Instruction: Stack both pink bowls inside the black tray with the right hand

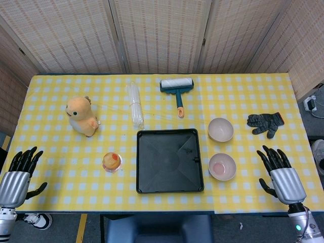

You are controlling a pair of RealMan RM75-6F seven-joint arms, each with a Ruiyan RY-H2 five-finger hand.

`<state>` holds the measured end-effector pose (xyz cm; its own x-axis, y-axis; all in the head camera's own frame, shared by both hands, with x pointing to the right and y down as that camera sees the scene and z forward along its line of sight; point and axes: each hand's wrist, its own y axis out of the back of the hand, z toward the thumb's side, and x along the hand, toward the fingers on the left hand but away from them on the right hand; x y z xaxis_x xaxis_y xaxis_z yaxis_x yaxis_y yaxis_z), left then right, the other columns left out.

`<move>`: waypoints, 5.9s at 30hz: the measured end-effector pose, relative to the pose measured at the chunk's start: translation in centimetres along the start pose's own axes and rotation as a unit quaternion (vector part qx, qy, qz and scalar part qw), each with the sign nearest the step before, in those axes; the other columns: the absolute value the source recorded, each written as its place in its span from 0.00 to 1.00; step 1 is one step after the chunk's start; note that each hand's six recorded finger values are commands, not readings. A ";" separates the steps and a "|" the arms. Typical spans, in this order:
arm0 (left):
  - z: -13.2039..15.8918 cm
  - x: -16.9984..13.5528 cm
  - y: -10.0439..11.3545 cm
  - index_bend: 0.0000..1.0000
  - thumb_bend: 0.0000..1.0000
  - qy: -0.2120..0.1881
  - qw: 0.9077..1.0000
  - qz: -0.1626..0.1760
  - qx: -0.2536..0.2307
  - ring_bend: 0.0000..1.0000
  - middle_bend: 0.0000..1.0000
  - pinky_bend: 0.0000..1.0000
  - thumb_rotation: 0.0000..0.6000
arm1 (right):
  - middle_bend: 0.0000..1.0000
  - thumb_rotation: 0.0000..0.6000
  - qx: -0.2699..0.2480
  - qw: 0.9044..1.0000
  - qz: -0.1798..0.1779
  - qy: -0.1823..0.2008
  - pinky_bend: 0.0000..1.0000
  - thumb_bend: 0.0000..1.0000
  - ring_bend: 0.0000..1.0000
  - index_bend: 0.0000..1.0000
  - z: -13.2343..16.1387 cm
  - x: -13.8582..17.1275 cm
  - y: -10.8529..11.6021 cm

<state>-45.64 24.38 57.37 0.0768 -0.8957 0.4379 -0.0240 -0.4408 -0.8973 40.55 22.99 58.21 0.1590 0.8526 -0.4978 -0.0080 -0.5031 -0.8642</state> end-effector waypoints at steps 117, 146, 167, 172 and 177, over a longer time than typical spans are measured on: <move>0.0 -1.5 2.6 0.00 0.25 -0.026 0.997 0.002 -0.074 0.00 0.00 0.00 1.00 | 0.00 1.00 -0.019 0.991 0.008 0.132 0.00 0.42 0.00 0.04 10.9 -13.9 -3.5; 0.6 -0.8 1.2 0.00 0.58 -0.032 0.997 -0.024 -0.070 0.00 0.00 0.00 1.00 | 0.00 1.00 0.019 0.999 0.028 0.027 0.00 0.42 0.00 0.47 2.9 -18.3 -8.3; 0.7 -1.0 1.6 0.00 0.68 -0.033 0.997 -0.012 -0.070 0.01 0.00 0.00 1.00 | 0.13 1.00 -0.027 0.995 -0.026 0.094 0.00 0.58 0.06 0.75 7.7 -19.8 -7.6; 0.9 -1.1 1.7 0.00 0.68 -0.036 0.997 -0.008 -0.069 0.01 0.00 0.00 1.00 | 0.13 1.00 -0.052 0.987 -0.040 0.149 0.00 0.58 0.07 0.76 11.7 -18.6 -6.4; 0.9 -1.2 1.8 0.00 0.68 -0.037 0.997 -0.007 -0.071 0.01 0.00 0.00 1.00 | 0.14 1.00 -0.067 0.975 -0.051 0.203 0.00 0.58 0.07 0.76 16.2 -17.4 -5.0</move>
<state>-44.84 24.76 55.22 0.1507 -0.8849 0.4407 -0.1634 -0.4620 -0.8717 21.86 12.99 70.04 0.5307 0.7865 -0.3159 0.1540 -0.4560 -0.8766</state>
